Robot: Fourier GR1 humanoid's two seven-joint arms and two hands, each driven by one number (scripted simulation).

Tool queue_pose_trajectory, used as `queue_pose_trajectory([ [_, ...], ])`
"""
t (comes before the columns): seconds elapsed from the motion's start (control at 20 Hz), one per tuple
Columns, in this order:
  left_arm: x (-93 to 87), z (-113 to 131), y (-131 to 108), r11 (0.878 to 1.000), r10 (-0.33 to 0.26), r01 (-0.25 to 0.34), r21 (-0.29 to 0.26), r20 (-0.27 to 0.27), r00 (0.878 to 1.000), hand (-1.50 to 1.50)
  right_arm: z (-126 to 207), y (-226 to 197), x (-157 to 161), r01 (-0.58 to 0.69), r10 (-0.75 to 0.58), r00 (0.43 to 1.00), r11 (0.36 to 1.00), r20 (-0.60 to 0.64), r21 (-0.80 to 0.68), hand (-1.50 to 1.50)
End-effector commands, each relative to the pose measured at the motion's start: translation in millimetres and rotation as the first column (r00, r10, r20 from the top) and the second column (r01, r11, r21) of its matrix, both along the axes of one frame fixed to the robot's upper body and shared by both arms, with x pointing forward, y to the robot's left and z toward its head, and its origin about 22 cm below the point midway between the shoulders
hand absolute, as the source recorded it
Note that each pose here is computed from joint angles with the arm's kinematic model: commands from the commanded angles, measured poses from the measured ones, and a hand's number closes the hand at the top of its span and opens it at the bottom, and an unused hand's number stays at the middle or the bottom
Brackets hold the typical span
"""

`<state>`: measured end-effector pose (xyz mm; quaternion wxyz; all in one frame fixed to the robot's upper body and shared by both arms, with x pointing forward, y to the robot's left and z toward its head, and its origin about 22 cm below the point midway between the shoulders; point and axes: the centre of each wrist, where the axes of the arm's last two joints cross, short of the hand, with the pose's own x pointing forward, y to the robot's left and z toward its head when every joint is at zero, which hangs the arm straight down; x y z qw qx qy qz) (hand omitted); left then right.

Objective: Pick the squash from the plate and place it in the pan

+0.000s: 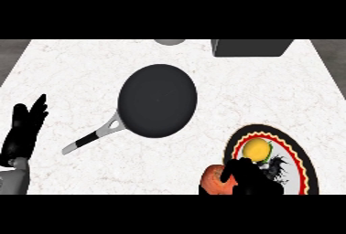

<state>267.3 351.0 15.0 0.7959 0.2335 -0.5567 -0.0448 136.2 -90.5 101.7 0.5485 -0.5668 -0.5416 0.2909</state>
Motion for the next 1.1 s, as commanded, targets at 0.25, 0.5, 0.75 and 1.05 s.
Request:
queue_pose_trajectory([
  [0.25,7.3,-3,-1,0.999,-0.015,0.016,-0.028,0.004,1.0,0.0,23,46,45,-0.004,-0.006,0.997,0.99,0.074,0.139,1.5],
  [0.5,12.5,8,-1,1.0,-0.019,0.019,0.007,0.013,1.0,0.0,25,42,98,0.014,-0.039,0.995,0.965,0.09,0.262,1.5],
  [0.75,10.7,4,-12,0.998,-0.056,0.056,-0.008,-0.002,0.998,0.0,11,46,144,0.018,-0.049,0.995,0.944,0.085,0.329,1.5],
  [1.05,15.1,5,-19,0.999,-0.054,0.054,-0.003,0.029,0.998,0.0,-24,38,199,0.06,-0.072,0.997,0.936,0.023,0.346,1.5],
])
